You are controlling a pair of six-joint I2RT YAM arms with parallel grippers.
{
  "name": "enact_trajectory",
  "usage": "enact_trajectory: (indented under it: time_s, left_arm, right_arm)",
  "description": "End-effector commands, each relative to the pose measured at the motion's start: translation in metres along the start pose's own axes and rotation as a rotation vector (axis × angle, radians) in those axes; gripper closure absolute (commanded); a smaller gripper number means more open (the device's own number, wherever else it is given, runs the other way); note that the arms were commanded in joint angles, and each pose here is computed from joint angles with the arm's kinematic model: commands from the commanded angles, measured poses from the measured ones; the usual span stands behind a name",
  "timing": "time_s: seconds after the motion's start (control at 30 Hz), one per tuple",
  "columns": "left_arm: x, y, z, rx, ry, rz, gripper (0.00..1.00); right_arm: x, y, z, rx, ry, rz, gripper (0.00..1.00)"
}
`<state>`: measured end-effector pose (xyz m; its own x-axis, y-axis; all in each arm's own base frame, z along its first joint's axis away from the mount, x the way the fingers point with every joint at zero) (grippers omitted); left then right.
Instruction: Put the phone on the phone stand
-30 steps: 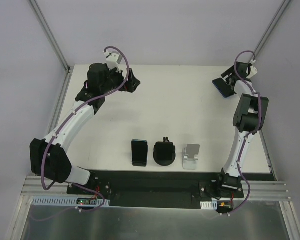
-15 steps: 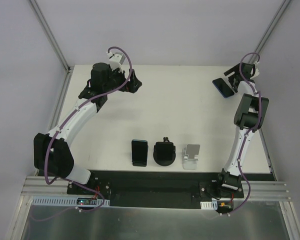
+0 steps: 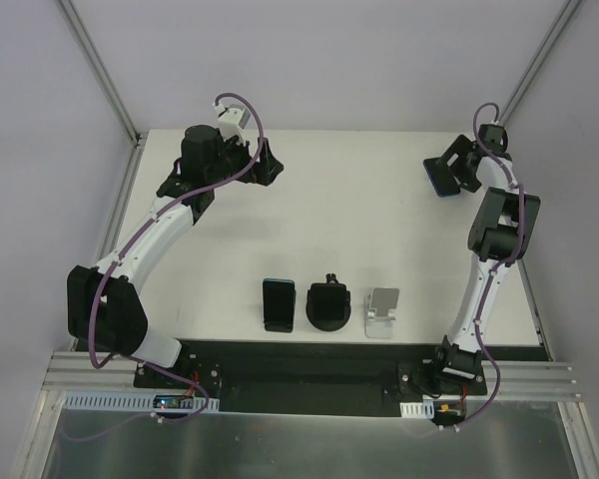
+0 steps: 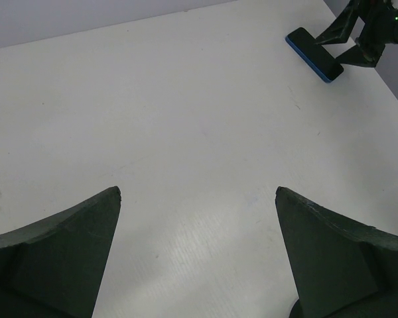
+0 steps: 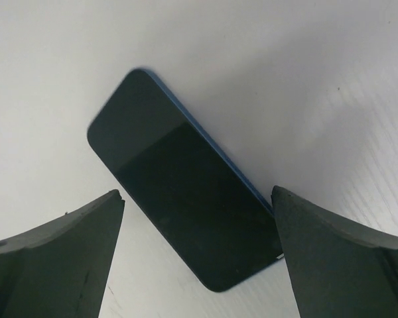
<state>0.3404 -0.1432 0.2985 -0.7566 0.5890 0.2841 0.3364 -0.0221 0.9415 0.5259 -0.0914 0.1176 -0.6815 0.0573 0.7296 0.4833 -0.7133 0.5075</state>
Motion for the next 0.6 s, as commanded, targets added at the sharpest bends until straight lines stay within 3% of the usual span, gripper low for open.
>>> enact_trajectory:
  time_s: [0.0,0.2,0.57]
  left_arm:
    - [0.012,0.024,-0.006,-0.034,-0.033,-0.089,0.01]
    - [0.01,0.023,-0.006,-0.034,-0.036,-0.087,0.01]
    - [0.005,0.019,-0.003,-0.034,-0.033,-0.071,0.01]
  right_arm:
    - [0.03,-0.006,-0.001,0.197,-0.072,0.129,0.02]
    - [0.029,-0.005,0.0,0.354,-0.046,0.232,0.0]
    - [0.02,-0.023,0.02,0.599,-0.193,0.23,0.03]
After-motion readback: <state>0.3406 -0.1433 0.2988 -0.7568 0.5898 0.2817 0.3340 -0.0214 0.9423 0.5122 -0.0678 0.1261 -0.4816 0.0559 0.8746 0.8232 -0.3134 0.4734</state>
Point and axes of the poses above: each gripper's point midway between its finger pads, its own x axis back along the fingers, its own z axis along the line the jaws close on, y = z × x, the point moved 10 cm from there along x, back along the fingers, and after that the axes turned 8 degrees about -x, right-handed, at the moved point
